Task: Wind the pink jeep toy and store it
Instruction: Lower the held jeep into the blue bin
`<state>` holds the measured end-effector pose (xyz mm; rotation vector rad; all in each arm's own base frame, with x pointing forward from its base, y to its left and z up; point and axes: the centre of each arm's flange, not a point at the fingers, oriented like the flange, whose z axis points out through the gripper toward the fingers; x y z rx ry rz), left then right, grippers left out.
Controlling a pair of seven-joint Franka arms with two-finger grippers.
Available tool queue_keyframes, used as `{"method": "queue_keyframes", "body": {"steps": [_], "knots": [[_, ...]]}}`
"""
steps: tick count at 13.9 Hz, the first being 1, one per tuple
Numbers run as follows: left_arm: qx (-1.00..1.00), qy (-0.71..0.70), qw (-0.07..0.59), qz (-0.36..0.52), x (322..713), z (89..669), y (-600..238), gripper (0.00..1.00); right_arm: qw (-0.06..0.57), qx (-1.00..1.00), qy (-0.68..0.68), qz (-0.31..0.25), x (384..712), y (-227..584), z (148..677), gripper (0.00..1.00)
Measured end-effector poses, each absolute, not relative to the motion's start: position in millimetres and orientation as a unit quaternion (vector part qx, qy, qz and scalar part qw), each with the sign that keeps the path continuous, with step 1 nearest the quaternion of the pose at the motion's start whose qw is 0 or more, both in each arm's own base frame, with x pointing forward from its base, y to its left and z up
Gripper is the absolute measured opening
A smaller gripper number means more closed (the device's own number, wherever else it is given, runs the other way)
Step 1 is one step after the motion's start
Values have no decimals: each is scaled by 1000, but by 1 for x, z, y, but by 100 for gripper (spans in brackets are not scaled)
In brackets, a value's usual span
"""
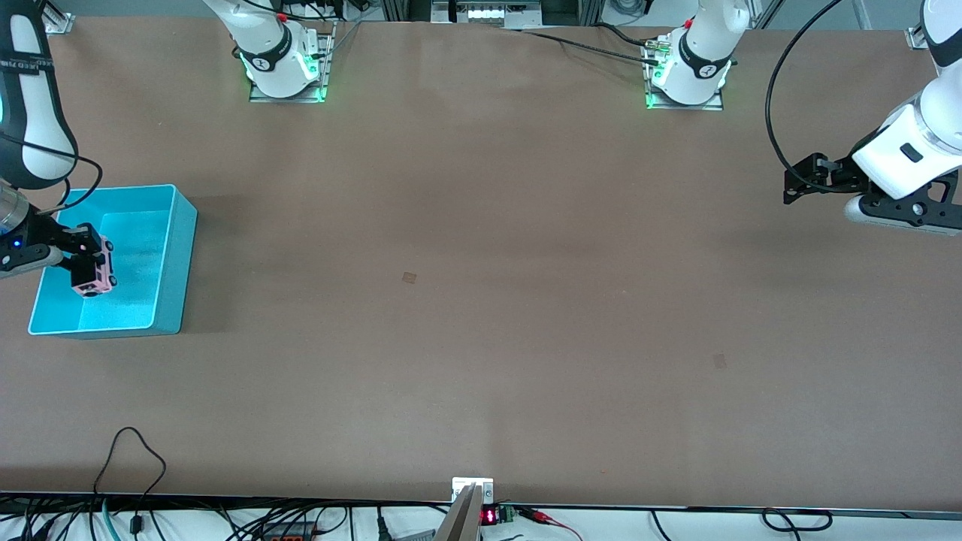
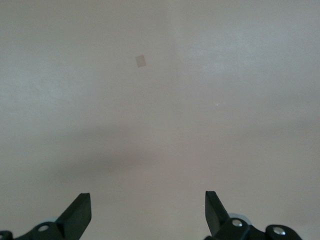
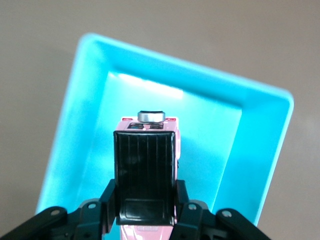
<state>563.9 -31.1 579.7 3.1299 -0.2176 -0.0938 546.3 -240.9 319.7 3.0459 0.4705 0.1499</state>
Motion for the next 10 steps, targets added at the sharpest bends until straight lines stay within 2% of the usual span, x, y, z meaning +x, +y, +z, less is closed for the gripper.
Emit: {"method": "queue_keyframes", "body": {"steps": [3, 10], "knots": [[997, -69, 1, -30, 564, 580, -31, 100, 15, 993, 110, 27, 522, -256, 275, 49], [997, -69, 1, -30, 564, 580, -31, 100, -7, 998, 66, -4, 510, -263, 227, 49]]}}
